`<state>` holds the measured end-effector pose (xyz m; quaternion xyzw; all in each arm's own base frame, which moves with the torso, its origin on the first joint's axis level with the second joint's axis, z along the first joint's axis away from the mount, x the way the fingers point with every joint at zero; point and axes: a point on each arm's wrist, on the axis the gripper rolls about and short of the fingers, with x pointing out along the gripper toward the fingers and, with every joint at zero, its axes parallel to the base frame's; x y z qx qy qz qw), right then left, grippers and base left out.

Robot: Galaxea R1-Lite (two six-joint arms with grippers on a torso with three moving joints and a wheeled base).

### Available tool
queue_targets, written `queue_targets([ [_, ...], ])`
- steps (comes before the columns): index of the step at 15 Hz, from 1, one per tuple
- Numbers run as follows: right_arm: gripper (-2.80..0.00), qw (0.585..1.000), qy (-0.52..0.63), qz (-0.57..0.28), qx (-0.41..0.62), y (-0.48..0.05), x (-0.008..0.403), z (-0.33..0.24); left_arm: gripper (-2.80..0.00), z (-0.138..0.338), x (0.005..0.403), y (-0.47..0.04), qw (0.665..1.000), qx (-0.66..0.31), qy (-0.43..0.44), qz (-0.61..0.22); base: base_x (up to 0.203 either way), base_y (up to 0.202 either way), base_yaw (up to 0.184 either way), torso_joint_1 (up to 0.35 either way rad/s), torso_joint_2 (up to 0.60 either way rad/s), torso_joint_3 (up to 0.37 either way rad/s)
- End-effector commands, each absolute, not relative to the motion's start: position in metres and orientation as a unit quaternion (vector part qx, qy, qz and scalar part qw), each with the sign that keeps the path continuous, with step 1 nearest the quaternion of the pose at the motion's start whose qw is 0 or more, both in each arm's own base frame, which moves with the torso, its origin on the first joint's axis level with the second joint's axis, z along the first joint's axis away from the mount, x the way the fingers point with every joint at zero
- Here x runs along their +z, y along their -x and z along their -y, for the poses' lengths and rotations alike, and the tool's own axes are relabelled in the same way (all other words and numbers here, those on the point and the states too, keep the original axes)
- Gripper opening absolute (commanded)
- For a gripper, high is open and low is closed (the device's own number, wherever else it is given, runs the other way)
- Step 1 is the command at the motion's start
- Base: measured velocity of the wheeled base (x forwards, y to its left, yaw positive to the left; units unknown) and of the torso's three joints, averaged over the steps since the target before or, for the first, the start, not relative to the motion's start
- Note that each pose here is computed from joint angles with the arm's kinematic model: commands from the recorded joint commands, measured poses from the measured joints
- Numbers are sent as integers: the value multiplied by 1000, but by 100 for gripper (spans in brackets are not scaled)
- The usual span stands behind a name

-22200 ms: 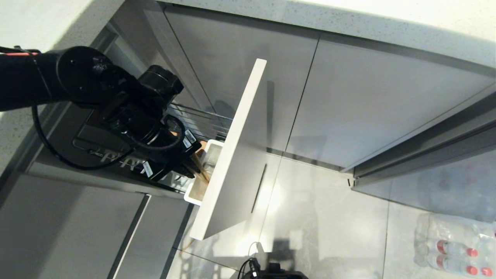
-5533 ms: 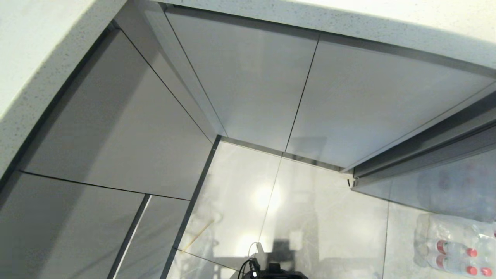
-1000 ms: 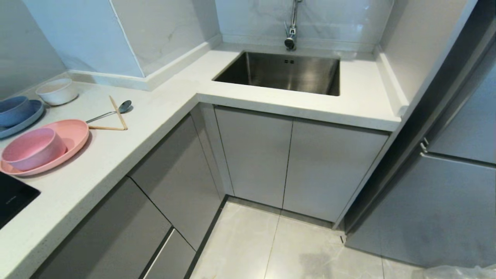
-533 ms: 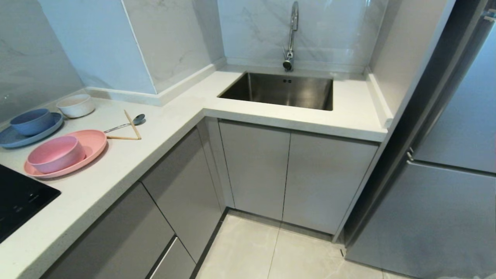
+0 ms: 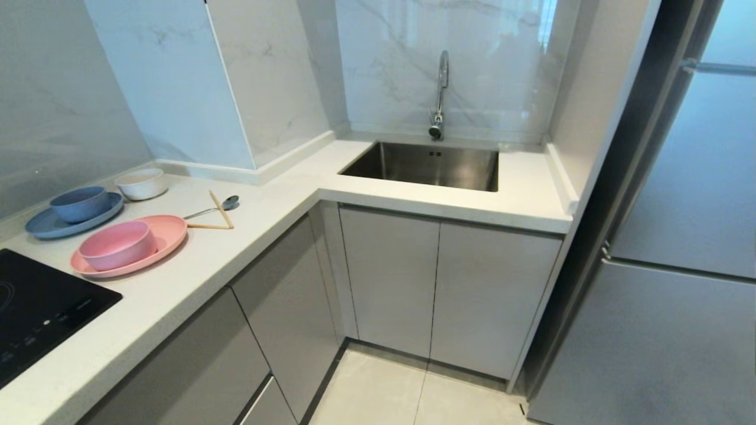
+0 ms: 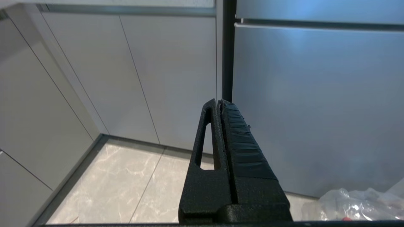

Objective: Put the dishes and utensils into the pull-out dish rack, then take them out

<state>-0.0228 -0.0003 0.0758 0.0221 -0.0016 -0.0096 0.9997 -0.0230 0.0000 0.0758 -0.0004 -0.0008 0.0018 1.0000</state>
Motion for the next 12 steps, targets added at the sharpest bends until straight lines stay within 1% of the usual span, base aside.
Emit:
queue_targets([
  [1,-280,1000,-22,1,-9,23,76,0,-280,0,76,23,1000,2,1,2,0,0,0,-1,-2,194],
  [9,-280,1000,-22,1,-9,23,76,0,-280,0,76,23,1000,0,1,2,0,0,0,3,3,201],
  [12,-280,1000,-22,2,-9,23,76,0,-280,0,76,23,1000,0,1,2,0,0,0,1,-1,69],
])
